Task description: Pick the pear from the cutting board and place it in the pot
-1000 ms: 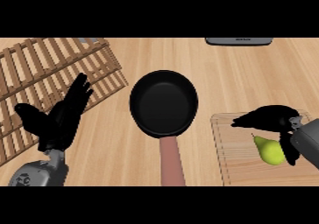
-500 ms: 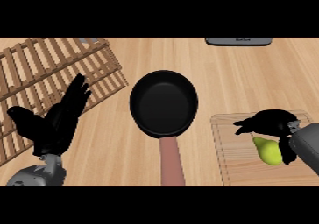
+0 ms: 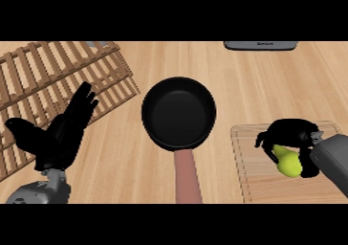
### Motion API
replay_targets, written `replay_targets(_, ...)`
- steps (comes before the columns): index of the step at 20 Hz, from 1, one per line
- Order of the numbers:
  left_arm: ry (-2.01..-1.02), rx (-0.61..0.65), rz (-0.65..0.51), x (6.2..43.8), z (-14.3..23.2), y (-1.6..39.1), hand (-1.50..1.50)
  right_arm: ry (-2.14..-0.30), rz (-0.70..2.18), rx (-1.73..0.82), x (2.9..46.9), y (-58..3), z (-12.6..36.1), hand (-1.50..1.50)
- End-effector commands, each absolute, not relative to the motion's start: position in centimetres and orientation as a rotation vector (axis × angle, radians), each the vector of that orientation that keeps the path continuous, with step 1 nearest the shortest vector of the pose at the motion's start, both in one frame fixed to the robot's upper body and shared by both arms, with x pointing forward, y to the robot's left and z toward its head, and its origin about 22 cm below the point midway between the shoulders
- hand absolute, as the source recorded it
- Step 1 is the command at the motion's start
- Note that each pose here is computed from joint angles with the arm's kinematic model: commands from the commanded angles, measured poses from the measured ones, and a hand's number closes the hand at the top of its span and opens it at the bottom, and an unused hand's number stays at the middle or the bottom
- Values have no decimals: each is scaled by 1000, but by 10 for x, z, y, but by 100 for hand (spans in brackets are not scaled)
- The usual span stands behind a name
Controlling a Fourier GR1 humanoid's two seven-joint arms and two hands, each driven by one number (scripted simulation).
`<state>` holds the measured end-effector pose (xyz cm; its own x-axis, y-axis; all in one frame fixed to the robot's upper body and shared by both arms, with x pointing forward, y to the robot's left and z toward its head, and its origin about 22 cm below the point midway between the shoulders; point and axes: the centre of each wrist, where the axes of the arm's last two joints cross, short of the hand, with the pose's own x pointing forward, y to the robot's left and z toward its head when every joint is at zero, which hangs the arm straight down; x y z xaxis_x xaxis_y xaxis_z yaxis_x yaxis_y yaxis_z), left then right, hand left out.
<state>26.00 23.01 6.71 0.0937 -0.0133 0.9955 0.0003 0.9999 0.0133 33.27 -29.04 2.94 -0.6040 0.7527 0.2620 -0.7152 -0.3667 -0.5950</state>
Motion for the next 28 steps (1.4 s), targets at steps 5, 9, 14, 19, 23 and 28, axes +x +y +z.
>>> replay_targets(5, -1443, 100, 61, 253, 56, 251, 0, -906, 1472, -444, 333, -283, 21, 150)
replay_targets(9, -1424, 131, 99, 252, 53, 259, 0, -936, 1203, -625, 328, -265, 22, 150)
replay_targets(14, -1414, 126, 80, 251, 52, 257, 0, -1020, 980, -916, 318, -222, 53, 150)
replay_targets(19, -1439, 121, 78, 246, 50, 253, 0, -1182, 807, -1059, 286, -182, 109, 150)
replay_targets(23, -1431, 85, 60, 256, 58, 255, 0, -1320, 742, -1093, 244, -144, 164, 150)
replay_targets(28, -1446, 70, 29, 259, 57, 240, 0, -1533, 690, -1199, 188, -117, 230, 150)
